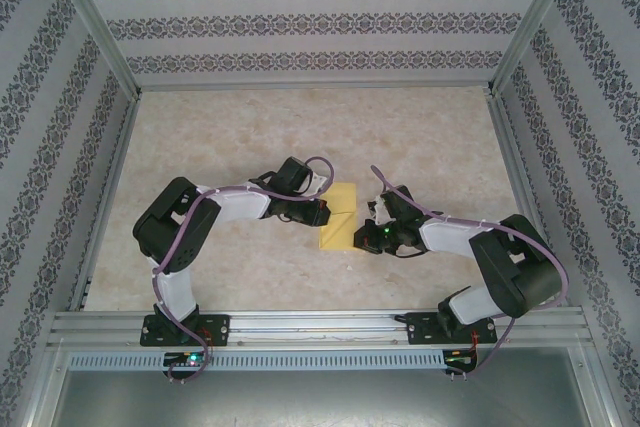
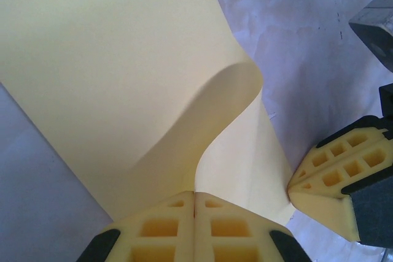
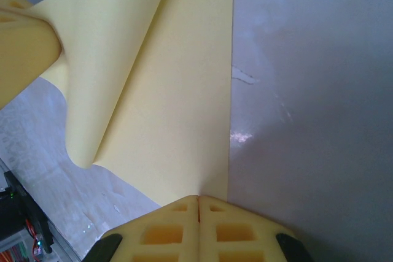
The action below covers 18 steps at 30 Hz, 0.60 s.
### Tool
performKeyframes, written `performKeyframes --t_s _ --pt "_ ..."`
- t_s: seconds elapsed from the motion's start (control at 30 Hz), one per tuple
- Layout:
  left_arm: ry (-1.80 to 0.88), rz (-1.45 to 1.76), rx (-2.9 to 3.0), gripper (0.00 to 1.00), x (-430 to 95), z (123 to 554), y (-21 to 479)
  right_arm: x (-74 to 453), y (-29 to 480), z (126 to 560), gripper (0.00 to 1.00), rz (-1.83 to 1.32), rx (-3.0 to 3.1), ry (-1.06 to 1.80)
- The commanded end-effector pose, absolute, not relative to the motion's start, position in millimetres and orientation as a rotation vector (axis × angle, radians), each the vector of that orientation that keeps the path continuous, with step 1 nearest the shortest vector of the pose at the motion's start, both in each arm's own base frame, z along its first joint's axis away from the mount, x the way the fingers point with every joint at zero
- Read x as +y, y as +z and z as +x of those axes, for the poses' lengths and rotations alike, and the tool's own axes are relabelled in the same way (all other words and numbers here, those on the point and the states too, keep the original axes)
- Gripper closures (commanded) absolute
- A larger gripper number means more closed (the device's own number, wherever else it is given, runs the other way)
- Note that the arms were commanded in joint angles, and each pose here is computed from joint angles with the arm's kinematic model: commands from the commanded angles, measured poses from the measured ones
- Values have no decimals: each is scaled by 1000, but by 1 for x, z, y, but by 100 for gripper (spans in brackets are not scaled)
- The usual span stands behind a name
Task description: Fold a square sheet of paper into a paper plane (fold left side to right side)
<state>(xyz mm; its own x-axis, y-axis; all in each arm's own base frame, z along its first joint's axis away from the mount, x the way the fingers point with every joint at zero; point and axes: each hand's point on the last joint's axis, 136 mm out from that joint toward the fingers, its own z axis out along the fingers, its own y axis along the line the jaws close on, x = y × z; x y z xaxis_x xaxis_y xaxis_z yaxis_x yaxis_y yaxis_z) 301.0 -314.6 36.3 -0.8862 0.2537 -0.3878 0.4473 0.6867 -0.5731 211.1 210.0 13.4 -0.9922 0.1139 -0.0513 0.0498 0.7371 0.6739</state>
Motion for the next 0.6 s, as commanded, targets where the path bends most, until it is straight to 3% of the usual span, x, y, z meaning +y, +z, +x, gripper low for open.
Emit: performKeyframes --t_s 0.0,0.57 --pt "-971 558 2621 100 -310 313 34 197 -8 199 100 155 2936 967" --pt "-935 556 2637 100 -307 315 27 196 -10 197 100 151 2942 958"
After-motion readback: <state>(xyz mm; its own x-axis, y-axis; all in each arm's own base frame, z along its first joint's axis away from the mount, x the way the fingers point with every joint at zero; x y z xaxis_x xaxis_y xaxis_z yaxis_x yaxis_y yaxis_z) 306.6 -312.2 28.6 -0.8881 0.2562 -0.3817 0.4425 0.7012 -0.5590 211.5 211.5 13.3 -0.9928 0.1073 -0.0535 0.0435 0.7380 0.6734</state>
